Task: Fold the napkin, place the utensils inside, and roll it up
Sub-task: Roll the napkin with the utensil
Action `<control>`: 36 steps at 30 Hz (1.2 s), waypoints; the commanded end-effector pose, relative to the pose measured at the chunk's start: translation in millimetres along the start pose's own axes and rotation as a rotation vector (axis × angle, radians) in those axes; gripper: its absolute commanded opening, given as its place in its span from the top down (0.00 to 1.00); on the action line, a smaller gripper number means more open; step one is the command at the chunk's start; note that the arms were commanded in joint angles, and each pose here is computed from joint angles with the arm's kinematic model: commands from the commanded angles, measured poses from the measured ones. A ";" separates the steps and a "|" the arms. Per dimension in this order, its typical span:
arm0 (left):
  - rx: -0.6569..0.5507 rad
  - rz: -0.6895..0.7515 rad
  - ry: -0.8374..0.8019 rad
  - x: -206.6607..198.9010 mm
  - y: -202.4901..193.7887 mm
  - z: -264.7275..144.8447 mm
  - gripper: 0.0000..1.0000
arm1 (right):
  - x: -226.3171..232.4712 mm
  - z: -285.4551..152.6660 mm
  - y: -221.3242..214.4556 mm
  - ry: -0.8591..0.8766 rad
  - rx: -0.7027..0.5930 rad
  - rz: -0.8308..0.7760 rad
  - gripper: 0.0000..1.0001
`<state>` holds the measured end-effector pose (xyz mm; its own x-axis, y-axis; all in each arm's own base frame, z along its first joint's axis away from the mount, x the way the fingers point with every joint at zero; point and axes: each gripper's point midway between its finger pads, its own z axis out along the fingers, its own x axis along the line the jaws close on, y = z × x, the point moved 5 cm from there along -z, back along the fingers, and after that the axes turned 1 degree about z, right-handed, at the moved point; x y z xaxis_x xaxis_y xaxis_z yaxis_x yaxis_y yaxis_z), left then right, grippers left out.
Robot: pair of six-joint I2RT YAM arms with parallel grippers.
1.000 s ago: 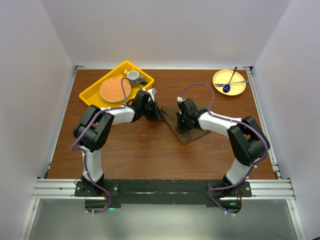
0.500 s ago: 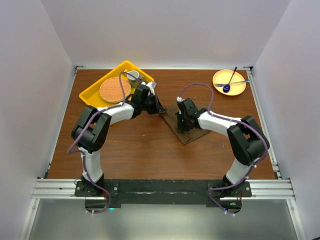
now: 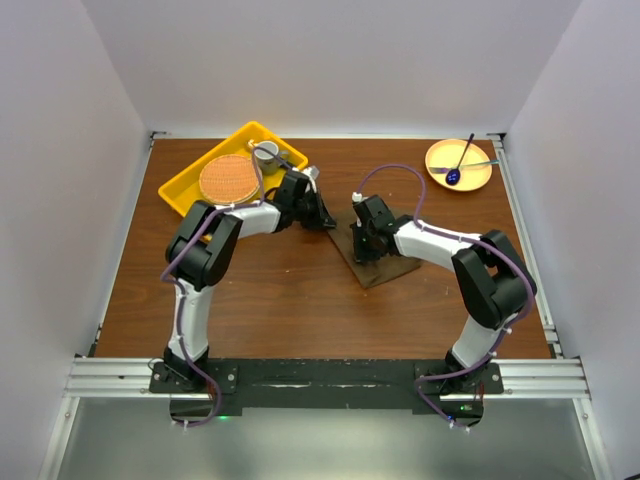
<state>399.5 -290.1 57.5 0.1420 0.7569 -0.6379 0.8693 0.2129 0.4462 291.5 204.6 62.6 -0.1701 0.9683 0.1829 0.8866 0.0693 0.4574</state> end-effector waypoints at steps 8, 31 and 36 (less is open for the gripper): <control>-0.128 0.099 0.288 10.3 5.3 -83.0 0.97 | -30.6 19.5 -73.4 -0.127 0.256 -0.102 1.00; -0.106 -0.427 -0.044 -25.9 -68.2 -96.5 0.27 | -13.4 23.7 -66.6 -0.031 0.247 -0.105 1.00; -0.141 -0.488 0.031 -9.5 -71.8 -81.4 0.40 | -12.9 25.4 -67.1 -0.031 0.247 -0.104 1.00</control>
<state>286.7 -255.6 82.9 -0.2385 0.6308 -0.7384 0.8105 0.5481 0.2065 292.1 214.7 62.1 -0.2597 0.9474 0.1871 0.8635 0.1411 0.4842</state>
